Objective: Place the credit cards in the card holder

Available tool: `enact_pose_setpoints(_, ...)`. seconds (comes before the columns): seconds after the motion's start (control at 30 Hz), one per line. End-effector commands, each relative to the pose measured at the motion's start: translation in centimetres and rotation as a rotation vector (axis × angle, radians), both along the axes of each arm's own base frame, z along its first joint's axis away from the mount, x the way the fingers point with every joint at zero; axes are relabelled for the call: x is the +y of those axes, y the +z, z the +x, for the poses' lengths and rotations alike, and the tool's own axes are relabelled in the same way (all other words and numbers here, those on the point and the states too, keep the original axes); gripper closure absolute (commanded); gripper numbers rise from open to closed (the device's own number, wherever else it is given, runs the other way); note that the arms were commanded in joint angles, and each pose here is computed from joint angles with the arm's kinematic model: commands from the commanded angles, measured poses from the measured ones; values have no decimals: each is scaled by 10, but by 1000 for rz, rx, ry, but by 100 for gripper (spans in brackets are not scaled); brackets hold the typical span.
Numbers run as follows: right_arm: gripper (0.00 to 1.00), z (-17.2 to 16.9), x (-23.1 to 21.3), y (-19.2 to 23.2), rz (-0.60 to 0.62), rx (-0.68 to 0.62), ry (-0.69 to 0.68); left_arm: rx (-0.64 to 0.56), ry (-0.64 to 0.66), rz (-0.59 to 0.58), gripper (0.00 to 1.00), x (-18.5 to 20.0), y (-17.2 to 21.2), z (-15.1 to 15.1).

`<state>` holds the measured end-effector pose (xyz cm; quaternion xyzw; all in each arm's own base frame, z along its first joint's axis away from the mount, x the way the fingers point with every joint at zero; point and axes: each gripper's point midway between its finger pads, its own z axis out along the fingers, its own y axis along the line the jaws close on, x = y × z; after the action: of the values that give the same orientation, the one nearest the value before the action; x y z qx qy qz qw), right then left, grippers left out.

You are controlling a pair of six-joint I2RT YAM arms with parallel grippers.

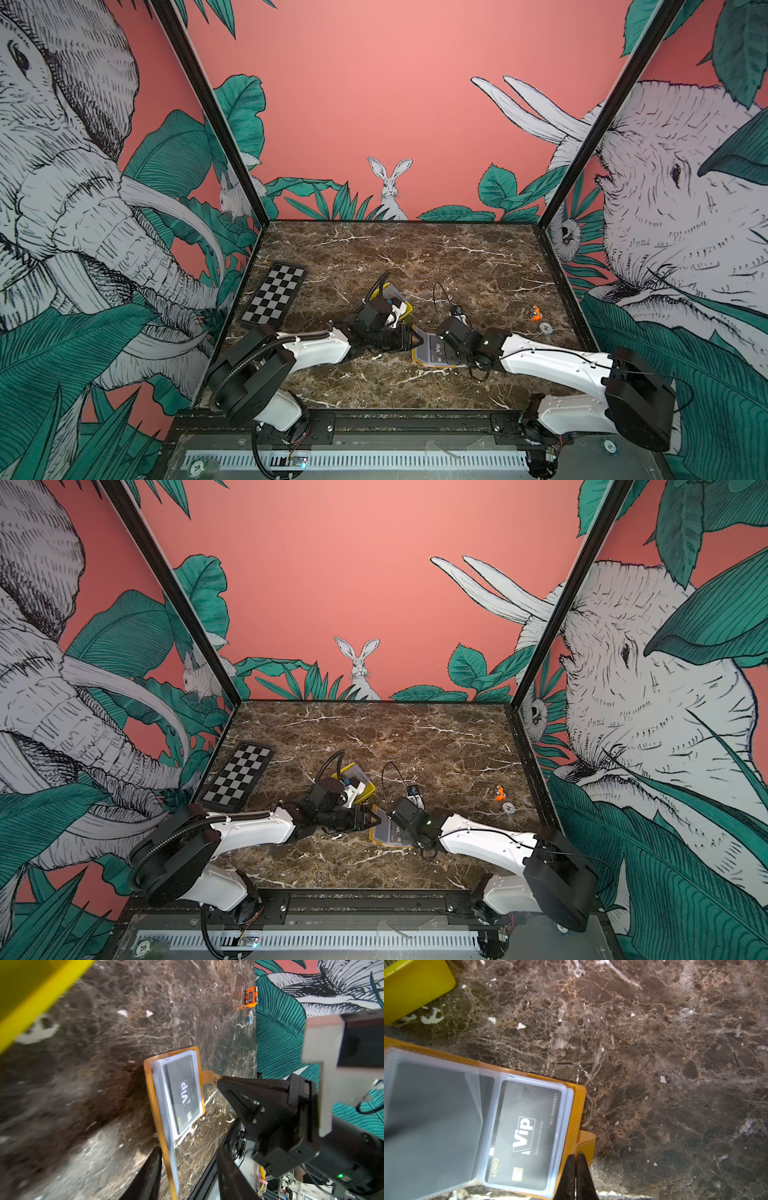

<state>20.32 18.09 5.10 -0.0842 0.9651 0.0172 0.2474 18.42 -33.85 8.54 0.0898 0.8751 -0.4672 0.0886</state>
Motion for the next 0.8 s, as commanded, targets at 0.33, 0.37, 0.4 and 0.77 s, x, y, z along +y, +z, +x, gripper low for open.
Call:
enact_pose_setpoints(0.33, 100, -3, 1, 4, 115, -7, -42, -16, -71, -108, 54, -46, 25, 1)
enact_pose_setpoints(0.37, 100, -4, 1, 4, 128, -6, -44, -14, -73, -110, 54, -49, 24, 1)
enact_pose_setpoints(0.4, 100, -4, 1, 4, 138, -5, -50, -13, -76, -113, 55, -51, 23, 0)
enact_pose_setpoints(0.77, 100, -7, -14, 4, 181, 2, -93, 20, -83, -78, 61, -64, 0, -6)
